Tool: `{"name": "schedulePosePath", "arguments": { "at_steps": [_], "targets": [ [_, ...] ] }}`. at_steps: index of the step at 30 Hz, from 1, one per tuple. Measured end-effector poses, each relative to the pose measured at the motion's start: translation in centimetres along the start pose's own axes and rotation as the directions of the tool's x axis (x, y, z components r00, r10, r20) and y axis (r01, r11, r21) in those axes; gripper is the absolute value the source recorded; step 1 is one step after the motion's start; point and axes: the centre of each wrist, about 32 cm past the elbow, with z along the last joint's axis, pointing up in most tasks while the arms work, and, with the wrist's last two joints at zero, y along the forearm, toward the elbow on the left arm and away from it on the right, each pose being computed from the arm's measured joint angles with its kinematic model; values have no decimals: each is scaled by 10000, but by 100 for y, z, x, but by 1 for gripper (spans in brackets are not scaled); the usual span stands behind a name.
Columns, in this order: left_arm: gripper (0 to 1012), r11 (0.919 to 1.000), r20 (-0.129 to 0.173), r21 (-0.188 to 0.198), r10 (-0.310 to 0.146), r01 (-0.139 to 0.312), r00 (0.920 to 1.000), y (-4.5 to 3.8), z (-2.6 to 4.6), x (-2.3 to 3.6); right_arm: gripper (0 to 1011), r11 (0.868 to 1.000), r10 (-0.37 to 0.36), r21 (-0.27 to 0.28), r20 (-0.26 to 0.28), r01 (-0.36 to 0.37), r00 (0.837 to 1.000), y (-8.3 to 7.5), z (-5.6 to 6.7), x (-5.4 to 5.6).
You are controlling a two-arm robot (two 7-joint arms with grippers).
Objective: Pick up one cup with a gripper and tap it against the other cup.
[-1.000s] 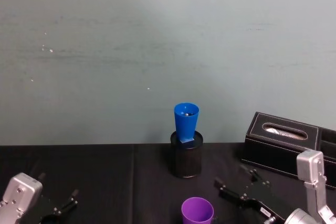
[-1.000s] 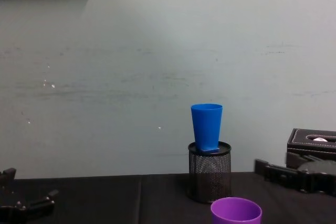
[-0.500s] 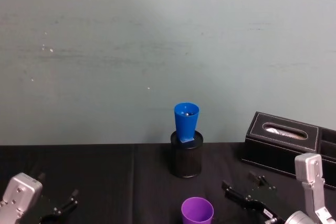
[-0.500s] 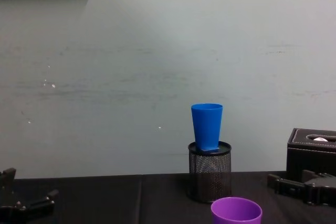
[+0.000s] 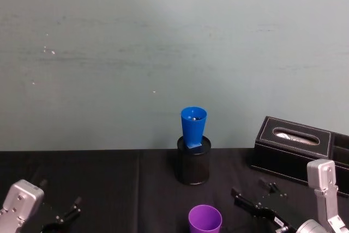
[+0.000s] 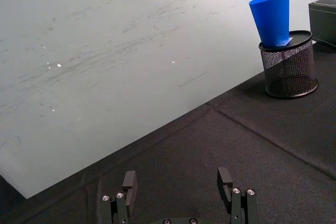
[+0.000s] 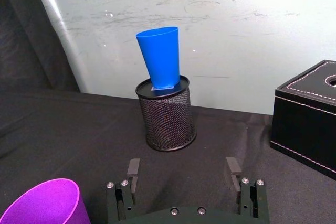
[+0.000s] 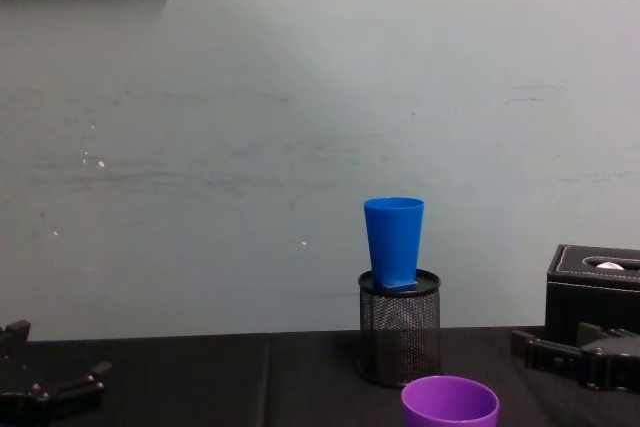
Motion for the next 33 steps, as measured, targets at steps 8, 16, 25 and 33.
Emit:
{"name": "schedulePosePath", "arguments": {
  "at_steps": [8,16,25,33],
  "targets": [
    [1005,10000,0,-1,0,0,10000,0,0,0,1003,10000,-31,16,-7,31,10000,-1,1,-1],
    [1005,10000,0,-1,0,0,10000,0,0,0,1003,10000,-45,25,-17,45,10000,-3,1,-1],
    [1004,10000,0,0,0,0,10000,0,0,0,1003,10000,-51,27,-17,51,10000,-3,2,-2],
    [1005,10000,0,-1,0,0,10000,0,0,0,1003,10000,-52,26,-17,52,10000,-3,2,-2]
  ]
}}
